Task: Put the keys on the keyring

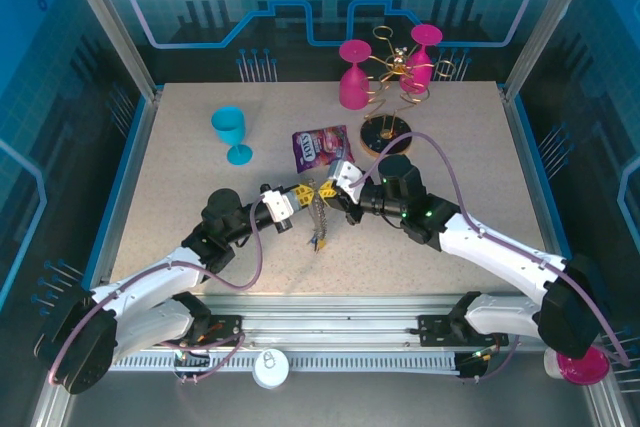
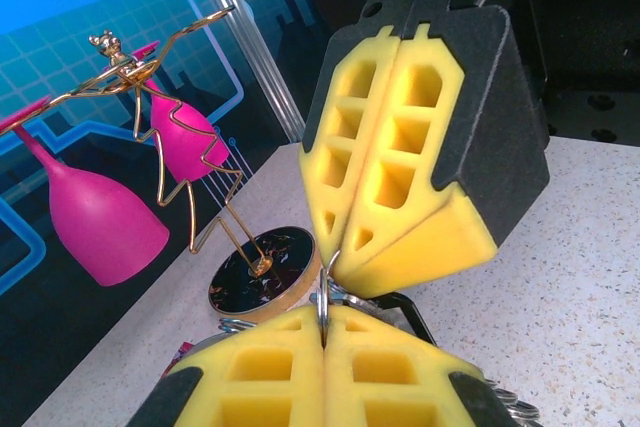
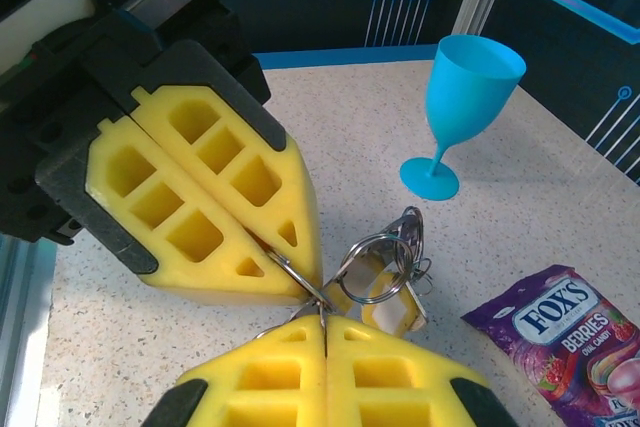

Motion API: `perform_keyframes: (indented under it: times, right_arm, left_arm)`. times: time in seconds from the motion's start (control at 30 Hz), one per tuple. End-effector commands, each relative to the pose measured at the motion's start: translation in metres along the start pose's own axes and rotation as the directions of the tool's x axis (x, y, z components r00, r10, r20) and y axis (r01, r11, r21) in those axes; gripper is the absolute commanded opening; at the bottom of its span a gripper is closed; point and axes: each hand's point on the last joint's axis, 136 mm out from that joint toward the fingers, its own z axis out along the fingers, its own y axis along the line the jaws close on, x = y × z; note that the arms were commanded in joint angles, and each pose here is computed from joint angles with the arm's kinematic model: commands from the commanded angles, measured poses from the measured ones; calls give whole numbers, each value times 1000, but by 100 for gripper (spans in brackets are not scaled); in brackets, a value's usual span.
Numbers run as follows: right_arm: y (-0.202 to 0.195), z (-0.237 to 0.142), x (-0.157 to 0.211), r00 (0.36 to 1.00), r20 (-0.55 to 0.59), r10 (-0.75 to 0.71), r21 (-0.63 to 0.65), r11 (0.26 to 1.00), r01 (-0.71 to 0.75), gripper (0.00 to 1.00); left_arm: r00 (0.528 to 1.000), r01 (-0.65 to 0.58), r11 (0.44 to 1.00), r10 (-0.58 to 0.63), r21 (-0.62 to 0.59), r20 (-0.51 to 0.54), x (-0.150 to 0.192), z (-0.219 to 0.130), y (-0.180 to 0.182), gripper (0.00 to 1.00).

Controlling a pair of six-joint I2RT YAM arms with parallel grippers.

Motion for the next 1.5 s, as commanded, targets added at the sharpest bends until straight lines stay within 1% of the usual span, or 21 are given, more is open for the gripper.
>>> perform_keyframes:
  times: [0.0, 0.33, 0.37, 0.5, 0.67, 0.9, 1.13, 1.37, 1.47]
  right_arm:
    - [-14, 2, -21, 998, 51, 27, 65, 997, -30, 0]
    - [-25, 4, -13, 990, 21, 137, 115, 984, -139, 0]
    - [-29, 2, -22, 989, 36, 140, 125, 982, -144, 0]
    - [-34, 1, -22, 984, 39, 176, 148, 973, -180, 0]
    - [-35, 1, -25, 978, 53, 201, 147, 967, -207, 0]
    - [-36, 2, -20, 974, 27, 224, 147, 963, -225, 0]
    - [-33, 5, -16, 972, 4, 234, 130, 964, -233, 0]
    - [-20, 13, -16, 972, -48, 232, 33, 972, -231, 0]
    - [-21, 11, -15, 971, -59, 232, 37, 972, -230, 4]
  left_arm:
    - [996, -57, 998, 57, 0, 72, -22, 0, 2, 0]
    - [994, -78, 997, 77, 7, 76, -22, 0, 0, 0]
    - [994, -82, 997, 82, 6, 76, -22, -1, 0, 0]
    - [993, -97, 995, 96, 1, 75, -22, -1, 0, 0]
    - [992, -108, 994, 108, -7, 66, -20, -1, 1, 0]
    - [990, -122, 992, 123, -22, 75, -23, -2, 3, 0]
    - [988, -124, 992, 125, -26, 86, -26, -3, 3, 0]
    - [989, -106, 994, 108, -25, 99, -28, -2, 3, 0]
    - [990, -96, 995, 99, -35, 105, -30, -3, 5, 0]
